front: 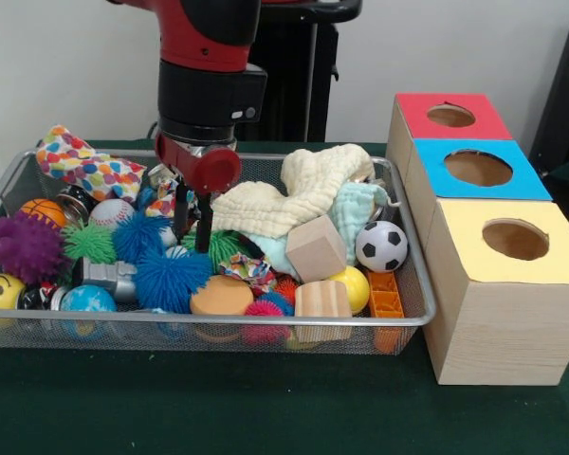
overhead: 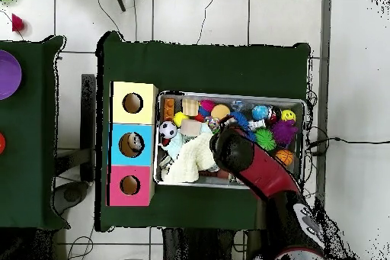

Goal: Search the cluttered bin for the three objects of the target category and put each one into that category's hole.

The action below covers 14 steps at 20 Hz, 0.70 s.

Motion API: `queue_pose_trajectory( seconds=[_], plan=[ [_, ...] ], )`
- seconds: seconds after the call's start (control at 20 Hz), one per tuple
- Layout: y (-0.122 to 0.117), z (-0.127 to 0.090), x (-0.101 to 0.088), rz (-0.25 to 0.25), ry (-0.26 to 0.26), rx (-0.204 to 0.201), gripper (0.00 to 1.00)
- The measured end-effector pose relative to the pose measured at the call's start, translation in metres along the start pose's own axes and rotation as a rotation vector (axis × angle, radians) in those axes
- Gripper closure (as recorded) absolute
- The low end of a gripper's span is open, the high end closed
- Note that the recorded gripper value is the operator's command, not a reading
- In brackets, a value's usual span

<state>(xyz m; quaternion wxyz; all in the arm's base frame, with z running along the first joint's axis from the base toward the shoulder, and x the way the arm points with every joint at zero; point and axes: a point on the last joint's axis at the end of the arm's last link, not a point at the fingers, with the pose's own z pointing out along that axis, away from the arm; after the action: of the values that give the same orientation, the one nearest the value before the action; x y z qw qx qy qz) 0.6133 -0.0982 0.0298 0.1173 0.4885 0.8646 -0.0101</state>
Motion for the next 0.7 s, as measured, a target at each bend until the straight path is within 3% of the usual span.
queue_pose_trajectory(
  seconds=[0.3,0.7],
  plan=[
    [-0.002,0.000,-0.012,0.005,0.001,0.012,0.00],
    [0.006,0.014,-0.043,0.017,-0.035,-0.004,0.00]
  ],
)
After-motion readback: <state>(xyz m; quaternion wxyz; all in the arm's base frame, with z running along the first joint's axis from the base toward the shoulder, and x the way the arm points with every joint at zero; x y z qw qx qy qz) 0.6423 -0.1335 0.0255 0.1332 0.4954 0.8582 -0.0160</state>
